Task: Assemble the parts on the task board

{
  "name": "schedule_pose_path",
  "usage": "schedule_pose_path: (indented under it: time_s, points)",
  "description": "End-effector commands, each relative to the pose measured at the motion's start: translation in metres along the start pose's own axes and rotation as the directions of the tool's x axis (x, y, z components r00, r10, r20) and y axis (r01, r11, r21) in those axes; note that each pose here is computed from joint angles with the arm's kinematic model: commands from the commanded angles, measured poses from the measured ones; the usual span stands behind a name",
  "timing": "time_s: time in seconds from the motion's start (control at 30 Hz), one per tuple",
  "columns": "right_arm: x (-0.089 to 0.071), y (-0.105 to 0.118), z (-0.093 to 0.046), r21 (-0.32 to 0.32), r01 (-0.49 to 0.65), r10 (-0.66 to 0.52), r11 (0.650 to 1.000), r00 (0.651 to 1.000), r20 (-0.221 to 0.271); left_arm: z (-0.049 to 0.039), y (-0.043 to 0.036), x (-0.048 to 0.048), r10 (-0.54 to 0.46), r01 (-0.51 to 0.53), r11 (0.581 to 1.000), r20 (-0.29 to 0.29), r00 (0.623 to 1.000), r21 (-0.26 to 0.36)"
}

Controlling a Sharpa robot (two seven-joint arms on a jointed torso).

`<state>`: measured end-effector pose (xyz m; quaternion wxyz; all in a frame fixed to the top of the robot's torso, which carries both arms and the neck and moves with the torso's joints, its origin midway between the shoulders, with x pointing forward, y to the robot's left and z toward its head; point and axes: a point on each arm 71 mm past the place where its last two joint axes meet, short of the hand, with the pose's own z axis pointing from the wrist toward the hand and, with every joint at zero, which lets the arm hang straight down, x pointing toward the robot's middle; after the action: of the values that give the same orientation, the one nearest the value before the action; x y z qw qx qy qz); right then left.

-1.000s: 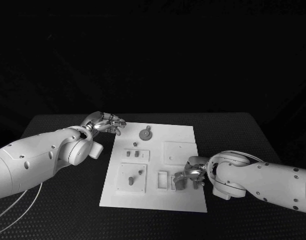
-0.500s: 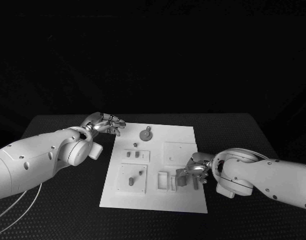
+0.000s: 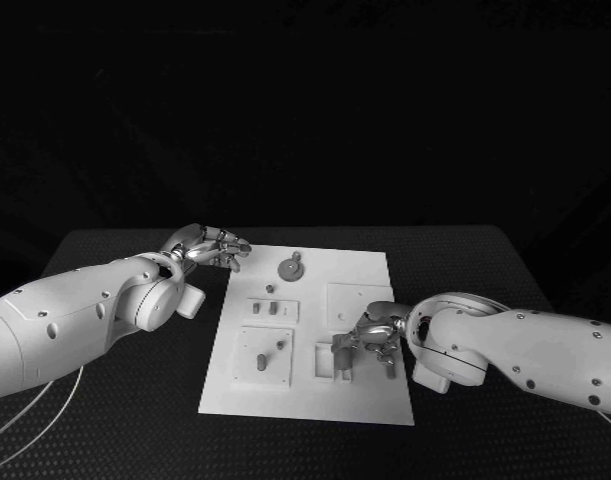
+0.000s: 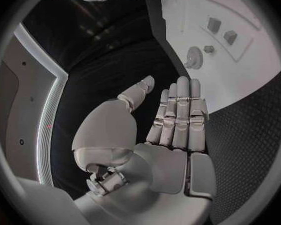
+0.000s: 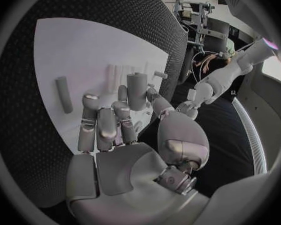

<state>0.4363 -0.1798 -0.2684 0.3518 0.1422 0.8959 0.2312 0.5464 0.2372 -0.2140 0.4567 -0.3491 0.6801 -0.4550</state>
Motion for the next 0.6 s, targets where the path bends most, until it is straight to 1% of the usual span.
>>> schedule_pose_path:
  time_s: [0.03, 0.23, 0.37, 0.6]
  points:
    - [0.007, 0.002, 0.003, -0.007, -0.010, 0.010, 1.000, 0.999, -0.042, 0.0004, -0.0014, 0.0024, -0.008, 0.008, 1.000, -0.015, 1.000, 0.007]
    - [0.013, 0.007, 0.010, -0.015, -0.006, 0.005, 1.000, 0.999, -0.045, 0.0004, -0.0018, 0.0032, -0.009, 0.009, 1.000, -0.018, 1.000, 0.008]
    - [0.016, 0.008, 0.013, -0.004, 0.000, 0.000, 1.000, 0.998, -0.066, 0.0005, -0.0019, 0.0036, -0.009, 0.009, 1.000, -0.018, 1.000, 0.007]
    - [0.018, 0.006, 0.016, 0.007, 0.005, -0.004, 1.000, 0.998, -0.068, 0.0004, -0.0018, 0.0032, -0.009, 0.009, 1.000, -0.018, 1.000, 0.007]
